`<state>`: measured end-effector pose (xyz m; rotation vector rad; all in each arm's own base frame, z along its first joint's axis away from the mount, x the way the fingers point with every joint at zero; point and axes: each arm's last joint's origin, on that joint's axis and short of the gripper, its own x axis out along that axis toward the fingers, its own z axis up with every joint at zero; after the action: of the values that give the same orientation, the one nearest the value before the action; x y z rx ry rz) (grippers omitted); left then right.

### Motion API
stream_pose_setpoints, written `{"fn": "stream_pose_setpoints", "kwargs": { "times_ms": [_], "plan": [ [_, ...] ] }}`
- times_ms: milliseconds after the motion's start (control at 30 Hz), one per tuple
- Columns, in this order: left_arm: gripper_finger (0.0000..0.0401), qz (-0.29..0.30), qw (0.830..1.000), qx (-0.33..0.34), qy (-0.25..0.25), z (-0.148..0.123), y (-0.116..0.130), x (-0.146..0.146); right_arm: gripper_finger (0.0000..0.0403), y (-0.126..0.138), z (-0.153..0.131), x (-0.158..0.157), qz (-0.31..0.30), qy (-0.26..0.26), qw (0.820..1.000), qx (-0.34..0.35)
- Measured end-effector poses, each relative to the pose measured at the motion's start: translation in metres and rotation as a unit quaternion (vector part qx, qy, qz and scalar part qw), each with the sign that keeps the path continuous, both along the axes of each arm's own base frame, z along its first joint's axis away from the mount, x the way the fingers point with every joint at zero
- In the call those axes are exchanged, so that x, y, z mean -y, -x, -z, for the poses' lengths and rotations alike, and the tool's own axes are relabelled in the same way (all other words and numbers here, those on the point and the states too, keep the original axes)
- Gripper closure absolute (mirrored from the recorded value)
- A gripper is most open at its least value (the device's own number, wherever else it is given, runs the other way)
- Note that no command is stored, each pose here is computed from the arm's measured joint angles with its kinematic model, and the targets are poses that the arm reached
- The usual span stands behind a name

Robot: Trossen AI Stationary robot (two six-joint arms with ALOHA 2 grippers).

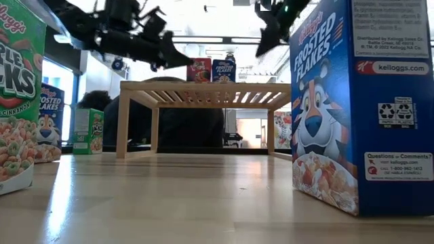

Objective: Stack cereal on shelf
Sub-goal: Put the middle green cereal box on the shelf

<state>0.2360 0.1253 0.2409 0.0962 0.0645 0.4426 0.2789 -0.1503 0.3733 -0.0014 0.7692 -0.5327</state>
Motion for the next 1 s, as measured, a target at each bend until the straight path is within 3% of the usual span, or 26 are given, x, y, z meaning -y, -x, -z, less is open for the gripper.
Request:
{"fn": "stream_pose_setpoints", "kwargs": {
  "times_ms": [167, 300, 433, 633, 800, 867, 1000],
  "plan": [
    [0.0401, 0.042, 0.999, 0.025, -0.001, -0.004, 0.020, 0.026, 0.0403, -0.001, 0.018, -0.048, -0.029, 0.011, 0.996, 0.081],
    [0.0401, 0.064, 0.997, 0.035, 0.001, -0.004, 0.033, 0.042, 0.0403, 0.011, 0.044, -0.085, -0.042, -0.025, 0.985, 0.162],
    [0.0401, 0.076, 0.996, 0.037, 0.022, 0.002, 0.043, 0.052, 0.0403, 0.032, 0.050, -0.120, -0.030, -0.088, 0.978, 0.184],
    [0.0401, 0.083, 0.995, 0.040, 0.026, 0.008, 0.051, 0.058, 0.0391, 0.070, 0.049, -0.163, 0.018, -0.184, 0.974, 0.130],
    [0.0401, 0.081, 0.996, 0.038, 0.024, 0.012, 0.051, 0.059, 0.0327, 0.096, 0.053, -0.183, 0.115, -0.243, 0.962, 0.039],
    [0.0401, 0.081, 0.996, 0.040, 0.022, 0.012, 0.051, 0.059, 0.0287, 0.104, 0.057, -0.188, 0.163, -0.268, 0.949, 0.006],
    [0.0401, 0.081, 0.996, 0.044, 0.021, 0.011, 0.051, 0.059, 0.0200, 0.109, 0.066, -0.199, 0.256, -0.348, 0.901, -0.044]
  ]
}}
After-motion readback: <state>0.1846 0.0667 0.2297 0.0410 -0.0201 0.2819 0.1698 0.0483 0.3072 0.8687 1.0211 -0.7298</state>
